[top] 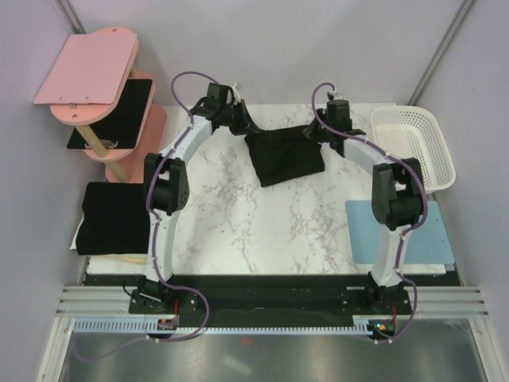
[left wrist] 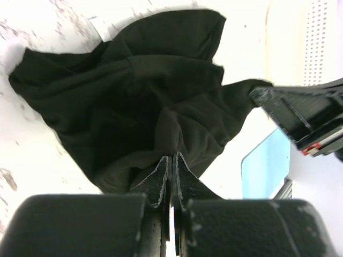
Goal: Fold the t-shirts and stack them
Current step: Fold the long partially folded tshirt into a neat square, then smooth out wrinkles on the folded tshirt
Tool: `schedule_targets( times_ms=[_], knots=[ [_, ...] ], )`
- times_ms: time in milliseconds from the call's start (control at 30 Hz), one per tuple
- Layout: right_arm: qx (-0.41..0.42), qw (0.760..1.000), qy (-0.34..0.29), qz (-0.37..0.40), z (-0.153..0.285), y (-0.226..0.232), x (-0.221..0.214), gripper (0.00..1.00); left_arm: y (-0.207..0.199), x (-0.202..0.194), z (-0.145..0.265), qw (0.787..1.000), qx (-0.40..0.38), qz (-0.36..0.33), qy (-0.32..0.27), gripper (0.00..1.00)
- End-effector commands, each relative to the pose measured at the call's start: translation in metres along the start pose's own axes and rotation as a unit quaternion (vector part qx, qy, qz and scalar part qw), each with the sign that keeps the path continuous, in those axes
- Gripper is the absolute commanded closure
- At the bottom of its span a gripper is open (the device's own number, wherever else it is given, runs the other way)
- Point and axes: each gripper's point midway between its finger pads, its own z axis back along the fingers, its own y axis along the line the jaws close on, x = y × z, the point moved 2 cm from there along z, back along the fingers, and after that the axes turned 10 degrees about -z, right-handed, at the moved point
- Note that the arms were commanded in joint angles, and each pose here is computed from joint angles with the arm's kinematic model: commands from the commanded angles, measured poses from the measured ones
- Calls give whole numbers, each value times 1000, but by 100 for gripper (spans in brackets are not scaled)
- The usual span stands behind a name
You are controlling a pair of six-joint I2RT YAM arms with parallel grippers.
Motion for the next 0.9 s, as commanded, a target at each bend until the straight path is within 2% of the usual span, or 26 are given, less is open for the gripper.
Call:
schedule_targets(
  times_ms=[0, 67, 100, 167, 200, 233, 300, 367, 400, 433, 467, 533, 567, 633, 667, 867],
  knots=[
    [51, 998, -48, 10, -22, 28, 45, 96, 5, 24, -5, 999, -24, -3, -22, 98],
    [45, 998, -41, -1, -42, 15, 41, 95, 18, 30, -12, 999, -25, 4, -27, 98],
    [52, 997, -51, -11, -47, 20, 48, 83, 22, 31, -15, 999, -25, 8, -29, 87],
    [54, 997, -49, -19, -69, 9, 46, 60, 28, 38, -15, 999, -34, 15, -36, 46],
    [71, 996, -53, -24, -73, 13, 51, 42, 28, 41, -15, 999, -33, 15, -39, 30],
    [76, 995, -58, -30, -78, 8, 52, 32, 29, 41, -13, 999, -29, 8, -41, 25],
    [95, 992, -80, -27, -77, 10, 56, 2, 35, 27, -13, 999, 2, 5, -32, 18],
    [113, 988, -101, -14, -63, 22, 67, 2, 24, 31, 5, 998, 30, -24, -51, 17],
    [105, 990, -96, -13, -59, 14, 58, 2, 36, 9, 2, 998, 49, -12, -31, 15],
    [111, 988, -109, -9, -45, 24, 67, 2, 22, 14, 19, 998, 47, -19, -47, 15],
    [114, 987, -110, -6, -38, 24, 66, 2, 32, -7, 14, 998, 54, -6, -35, 15],
    [109, 988, -111, -4, -18, 22, 62, 2, 24, -19, 20, 998, 46, 5, -35, 15],
    [96, 990, -99, -6, -14, 11, 47, 2, 25, -36, 13, 999, 39, 10, -19, 15],
    [100, 989, -107, -5, 8, 16, 49, 2, 22, -56, 2, 999, 30, 17, 3, 17],
    [89, 991, -96, -7, 12, 7, 37, 2, 23, -67, -4, 999, 25, 23, 15, 18],
    [75, 992, -97, -6, 54, 1, 26, 2, 16, -112, -34, 998, 2, 45, 53, 24]
  ],
)
